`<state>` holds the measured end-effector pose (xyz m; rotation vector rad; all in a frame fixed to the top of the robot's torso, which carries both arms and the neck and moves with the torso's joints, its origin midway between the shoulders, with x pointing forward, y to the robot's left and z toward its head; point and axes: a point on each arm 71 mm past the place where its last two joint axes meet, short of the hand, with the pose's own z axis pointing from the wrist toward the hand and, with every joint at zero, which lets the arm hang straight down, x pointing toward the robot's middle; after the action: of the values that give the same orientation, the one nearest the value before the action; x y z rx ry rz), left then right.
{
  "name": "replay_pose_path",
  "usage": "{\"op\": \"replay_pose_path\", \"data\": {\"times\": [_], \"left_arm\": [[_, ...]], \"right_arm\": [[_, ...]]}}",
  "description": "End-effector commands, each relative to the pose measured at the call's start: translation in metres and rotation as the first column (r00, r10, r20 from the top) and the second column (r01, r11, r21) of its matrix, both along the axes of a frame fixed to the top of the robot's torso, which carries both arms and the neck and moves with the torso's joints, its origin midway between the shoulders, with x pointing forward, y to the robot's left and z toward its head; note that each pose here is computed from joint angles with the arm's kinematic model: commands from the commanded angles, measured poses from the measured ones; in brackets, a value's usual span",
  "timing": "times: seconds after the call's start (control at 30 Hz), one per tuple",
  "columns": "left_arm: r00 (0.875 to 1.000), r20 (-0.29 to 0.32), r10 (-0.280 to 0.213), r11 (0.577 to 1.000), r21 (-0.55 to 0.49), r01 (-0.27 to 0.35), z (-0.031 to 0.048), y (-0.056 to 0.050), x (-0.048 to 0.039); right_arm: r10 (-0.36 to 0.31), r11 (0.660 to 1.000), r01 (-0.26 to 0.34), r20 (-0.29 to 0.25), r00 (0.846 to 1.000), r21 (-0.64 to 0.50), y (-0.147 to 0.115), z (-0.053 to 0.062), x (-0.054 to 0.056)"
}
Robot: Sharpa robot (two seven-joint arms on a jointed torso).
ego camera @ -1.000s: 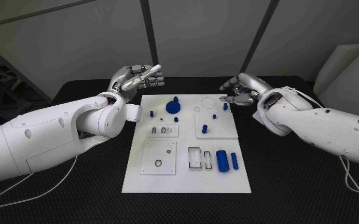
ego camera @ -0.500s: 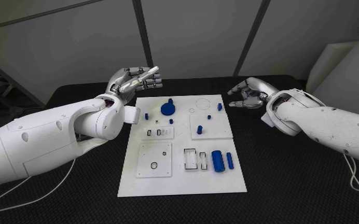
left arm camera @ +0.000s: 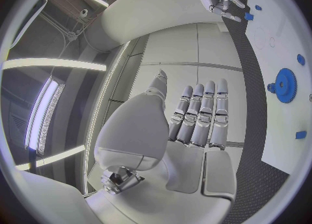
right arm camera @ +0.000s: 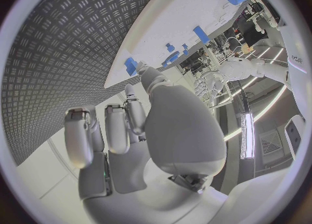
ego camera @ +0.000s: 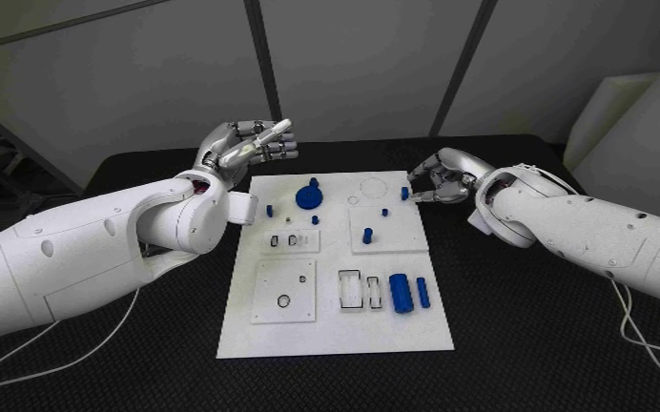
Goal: Assemble the parts on the task board
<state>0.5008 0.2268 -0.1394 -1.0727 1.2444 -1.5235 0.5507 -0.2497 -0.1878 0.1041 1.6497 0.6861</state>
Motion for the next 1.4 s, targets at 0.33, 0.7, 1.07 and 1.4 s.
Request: {"op": "replay_pose_path", "data": {"times": [0.33,0.7,1.07,1.4], "left_arm": [[1.000,0.006,-0.011,1.000,-0.008,0.011,0.0012,-0.002,0.0004],[1.000,0.006,-0.010,1.000,-0.007,0.010,0.0010,-0.002,0.0008],[1.000,0.005,-0.009,1.000,-0.007,0.009,0.0009,-0.002,0.0010],[1.000,0.004,-0.010,1.000,-0.007,0.010,0.0009,-0.002,0.0009]], "right_arm": [[0.011,0.999,-0.012,-0.032,0.999,-0.030,0.009,-0.005,0.003],[-0.004,0.999,0.003,-0.033,0.999,-0.043,0.011,-0.007,0.005],[-0.012,0.999,0.010,-0.037,0.999,-0.047,0.013,-0.008,0.007],[-0.013,0.998,0.010,-0.048,0.999,-0.055,0.015,-0.009,0.008]]}}
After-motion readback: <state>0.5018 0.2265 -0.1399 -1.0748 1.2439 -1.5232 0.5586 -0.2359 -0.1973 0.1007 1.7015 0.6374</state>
